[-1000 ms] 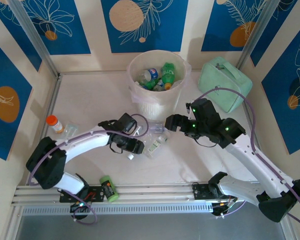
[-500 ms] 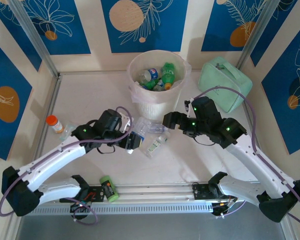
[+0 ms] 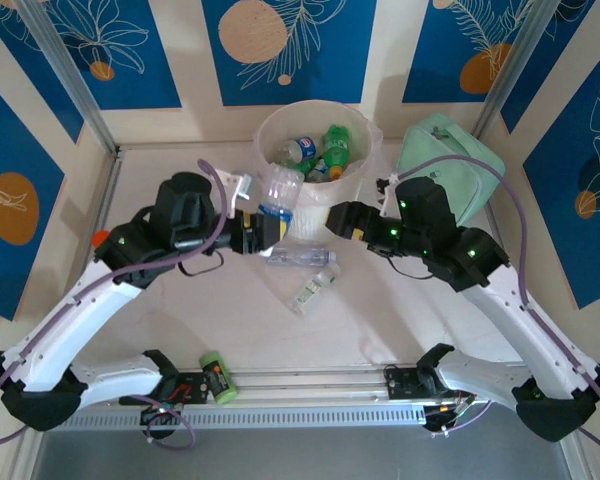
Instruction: Put the plastic bottles in the bin
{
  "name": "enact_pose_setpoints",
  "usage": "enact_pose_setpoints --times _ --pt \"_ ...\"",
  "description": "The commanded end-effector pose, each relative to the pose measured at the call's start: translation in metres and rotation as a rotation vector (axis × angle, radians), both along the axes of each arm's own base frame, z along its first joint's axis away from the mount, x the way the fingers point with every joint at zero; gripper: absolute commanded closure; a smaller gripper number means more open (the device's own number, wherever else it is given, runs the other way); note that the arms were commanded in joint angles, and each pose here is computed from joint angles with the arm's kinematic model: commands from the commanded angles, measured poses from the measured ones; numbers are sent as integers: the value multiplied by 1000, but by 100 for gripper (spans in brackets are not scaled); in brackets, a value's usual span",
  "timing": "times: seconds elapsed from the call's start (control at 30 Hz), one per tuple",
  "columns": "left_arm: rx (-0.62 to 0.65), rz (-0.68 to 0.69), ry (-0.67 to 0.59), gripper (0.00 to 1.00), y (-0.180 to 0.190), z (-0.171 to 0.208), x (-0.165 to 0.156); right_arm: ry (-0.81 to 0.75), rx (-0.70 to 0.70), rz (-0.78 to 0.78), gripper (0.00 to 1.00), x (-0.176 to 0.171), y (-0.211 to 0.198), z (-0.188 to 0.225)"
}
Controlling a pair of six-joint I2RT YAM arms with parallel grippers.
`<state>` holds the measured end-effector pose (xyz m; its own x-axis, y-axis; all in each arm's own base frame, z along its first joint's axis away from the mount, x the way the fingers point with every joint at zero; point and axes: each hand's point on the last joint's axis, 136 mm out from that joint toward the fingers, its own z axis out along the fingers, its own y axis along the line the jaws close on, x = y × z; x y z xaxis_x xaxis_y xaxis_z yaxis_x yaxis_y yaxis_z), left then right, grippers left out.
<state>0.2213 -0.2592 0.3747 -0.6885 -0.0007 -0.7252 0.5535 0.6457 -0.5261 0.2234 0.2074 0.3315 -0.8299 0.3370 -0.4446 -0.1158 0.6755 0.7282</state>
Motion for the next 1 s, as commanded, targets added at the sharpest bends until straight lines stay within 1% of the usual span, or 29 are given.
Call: enact_pose_setpoints --times 0.0,0.1,0.23,0.4,0.6,0.73,0.77,0.9,0.97 --pt "34 76 -45 36 5 20 25 58 -56 -81 8 -8 -22 -21" --pt "88 110 -75 36 1 30 54 106 -84 -110 8 -16 -31 -40" --pt "127 135 -75 36 -5 33 101 150 -94 -125 9 -25 -37 -59" --pt "123 171 -53 37 -11 35 152 163 -90 -121 9 -29 -38 -63" --pt "130 172 -29 38 -27 31 194 174 -87 -127 9 -32 -40 -67" --pt "124 204 13 38 -24 17 216 176 -91 -137 9 -34 -44 -70" --pt "123 210 20 37 -23 15 219 178 -91 -138 9 -35 -44 -70" --pt "120 201 25 19 -24 11 221 174 -96 -138 9 -34 -45 -69" --pt "93 178 10 15 -27 19 217 171 -98 -136 9 -33 -44 -67"
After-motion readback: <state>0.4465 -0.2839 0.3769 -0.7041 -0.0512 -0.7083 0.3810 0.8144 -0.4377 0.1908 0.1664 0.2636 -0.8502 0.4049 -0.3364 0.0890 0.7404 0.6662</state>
